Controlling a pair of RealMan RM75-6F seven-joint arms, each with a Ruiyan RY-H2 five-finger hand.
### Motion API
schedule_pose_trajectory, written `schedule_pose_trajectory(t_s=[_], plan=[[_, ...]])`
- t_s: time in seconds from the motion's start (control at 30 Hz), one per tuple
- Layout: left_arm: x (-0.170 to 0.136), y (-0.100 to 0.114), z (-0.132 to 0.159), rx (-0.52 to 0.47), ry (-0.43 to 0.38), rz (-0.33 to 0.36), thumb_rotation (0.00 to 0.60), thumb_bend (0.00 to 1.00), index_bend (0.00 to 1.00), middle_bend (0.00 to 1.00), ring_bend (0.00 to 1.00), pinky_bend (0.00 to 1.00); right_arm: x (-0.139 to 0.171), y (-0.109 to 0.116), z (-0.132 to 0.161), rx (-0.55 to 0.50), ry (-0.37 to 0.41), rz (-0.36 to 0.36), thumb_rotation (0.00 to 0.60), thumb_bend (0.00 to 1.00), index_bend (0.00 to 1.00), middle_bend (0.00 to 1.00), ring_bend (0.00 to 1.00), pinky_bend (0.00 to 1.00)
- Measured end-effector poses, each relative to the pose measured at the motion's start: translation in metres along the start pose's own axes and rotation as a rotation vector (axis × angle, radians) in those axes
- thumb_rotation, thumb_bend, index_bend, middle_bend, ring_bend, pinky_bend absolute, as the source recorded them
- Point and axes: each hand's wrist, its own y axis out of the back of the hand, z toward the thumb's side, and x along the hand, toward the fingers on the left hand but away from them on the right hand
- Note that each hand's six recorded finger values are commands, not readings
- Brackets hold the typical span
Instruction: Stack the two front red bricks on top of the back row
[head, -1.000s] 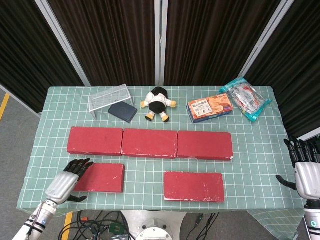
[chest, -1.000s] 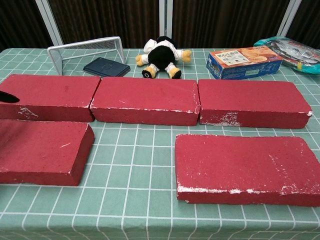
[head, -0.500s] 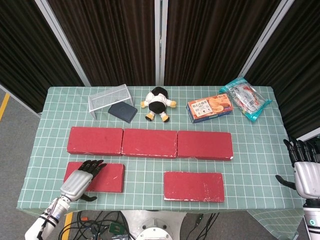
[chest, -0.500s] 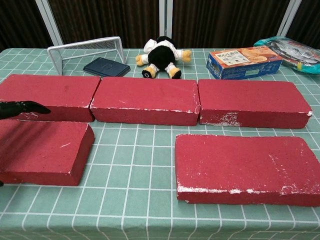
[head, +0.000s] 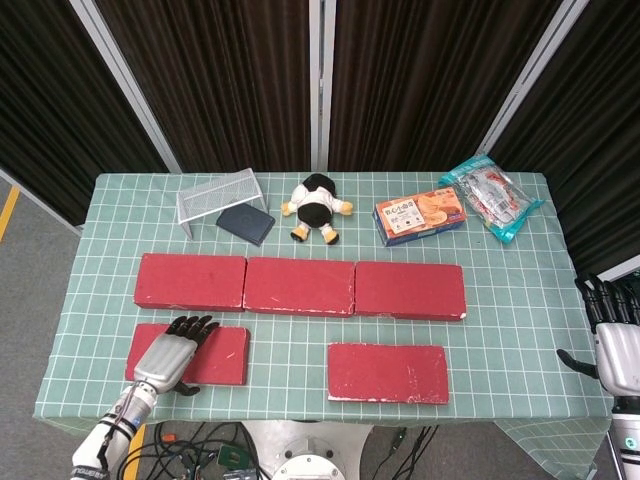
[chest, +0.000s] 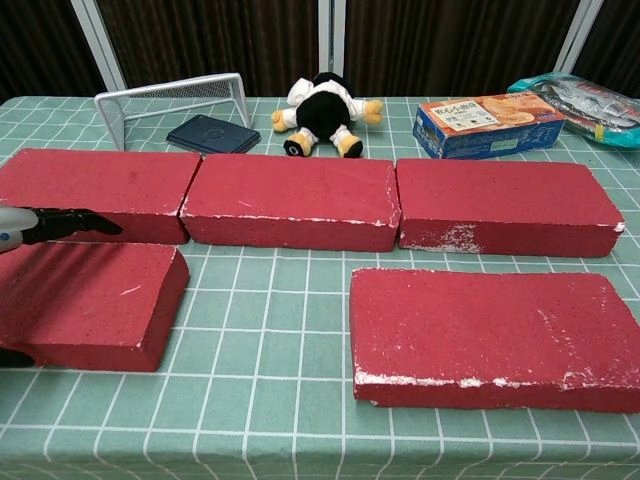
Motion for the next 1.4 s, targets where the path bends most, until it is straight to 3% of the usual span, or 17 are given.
schedule_pose_trajectory(t_s=[0.87,1.2,1.4], plan=[[0.017,-0.008,0.000,-0.029,0.019,-0.068,0.600,0.00,0.01,0.00,0.01,0.00,-0.001,-0.004,-0.002,-0.004,-0.009,0.008,0.600,0.06,0.00,0.00,0.00,0.00],[0.022,-0.008,0.000,-0.017,0.028,-0.052,0.600,0.00,0.02,0.08,0.09,0.00,-0.002,-0.006,-0.005,-0.007,-0.017,0.013,0.600,0.06,0.00,0.00,0.00,0.00],[0.022,-0.009,0.001,-0.015,0.036,-0.046,0.600,0.00,0.09,0.16,0.12,0.00,-0.002,-0.007,-0.006,-0.007,-0.022,0.014,0.600,0.06,0.00,0.00,0.00,0.00]])
